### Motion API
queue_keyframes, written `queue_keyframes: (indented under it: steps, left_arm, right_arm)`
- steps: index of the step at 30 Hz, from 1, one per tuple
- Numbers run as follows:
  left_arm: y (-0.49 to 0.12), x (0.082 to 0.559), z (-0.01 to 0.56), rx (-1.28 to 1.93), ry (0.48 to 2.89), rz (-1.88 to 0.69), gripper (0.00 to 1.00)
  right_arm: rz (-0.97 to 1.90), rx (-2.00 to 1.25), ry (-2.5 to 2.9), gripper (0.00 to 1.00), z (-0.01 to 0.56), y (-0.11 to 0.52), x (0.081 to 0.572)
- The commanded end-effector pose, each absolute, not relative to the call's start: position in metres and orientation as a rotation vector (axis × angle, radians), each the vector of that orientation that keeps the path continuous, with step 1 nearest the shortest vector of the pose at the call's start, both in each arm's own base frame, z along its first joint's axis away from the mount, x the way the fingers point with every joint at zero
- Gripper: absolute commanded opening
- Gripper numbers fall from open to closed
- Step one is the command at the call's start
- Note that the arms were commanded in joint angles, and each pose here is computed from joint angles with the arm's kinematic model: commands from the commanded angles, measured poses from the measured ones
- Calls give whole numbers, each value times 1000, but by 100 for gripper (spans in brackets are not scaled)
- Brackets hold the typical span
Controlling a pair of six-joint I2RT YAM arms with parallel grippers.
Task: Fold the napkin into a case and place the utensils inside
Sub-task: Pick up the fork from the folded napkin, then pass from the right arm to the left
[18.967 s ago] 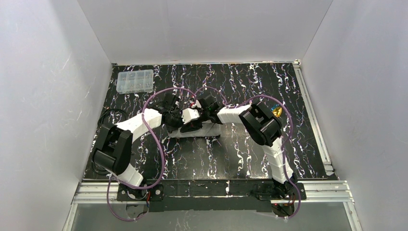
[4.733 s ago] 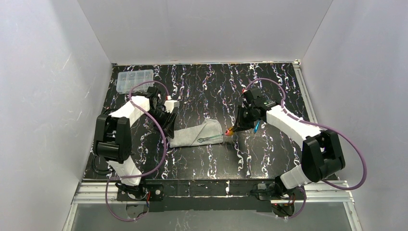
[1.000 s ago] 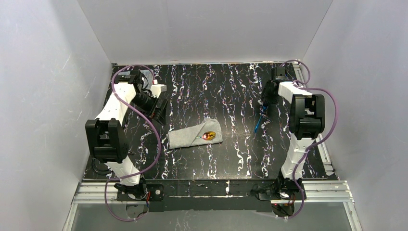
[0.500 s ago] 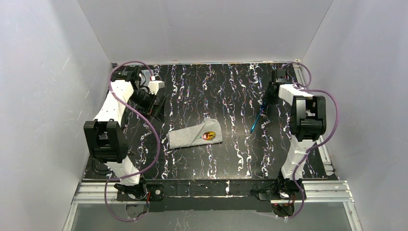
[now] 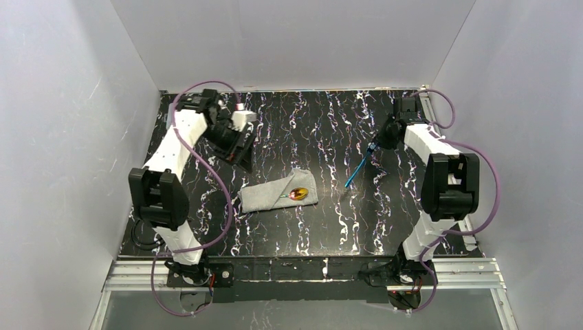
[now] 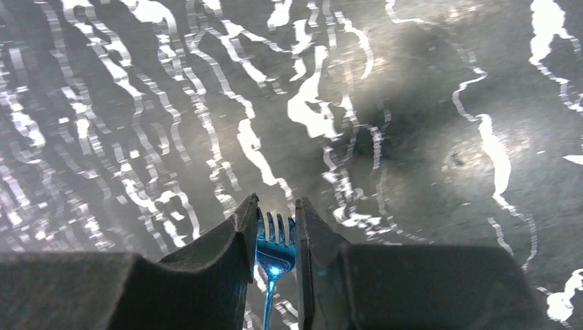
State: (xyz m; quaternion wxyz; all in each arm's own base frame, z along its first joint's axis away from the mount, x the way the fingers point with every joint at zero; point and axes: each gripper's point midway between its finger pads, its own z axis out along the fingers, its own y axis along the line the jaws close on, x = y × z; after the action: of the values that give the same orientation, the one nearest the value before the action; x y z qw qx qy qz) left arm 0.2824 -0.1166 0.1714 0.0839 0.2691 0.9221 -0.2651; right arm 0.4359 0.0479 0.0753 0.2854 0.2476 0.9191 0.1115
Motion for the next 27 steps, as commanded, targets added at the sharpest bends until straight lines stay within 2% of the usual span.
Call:
queue_keyframes:
  steps: [1, 9, 13, 20, 27]
  left_arm:
    - [-176, 272, 191, 993, 2653, -924, 97]
    - [-264, 270, 194, 1161, 2569, -1091, 93]
    - [-298, 269, 198, 1153, 2553, -1202, 86]
    - [-318, 270, 205, 1029, 2560, -1306, 87]
    - [-322, 250, 205, 1006, 2544, -1365, 87]
  right_arm:
    - [499, 679, 2391, 11, 119, 81, 431]
    - [730, 706, 2348, 12, 151, 129, 419]
    - [813, 681, 2319, 12, 172, 156, 418]
    - [934, 668, 2261, 14, 200, 197, 416]
    - [997, 677, 2213, 14, 212, 227, 420]
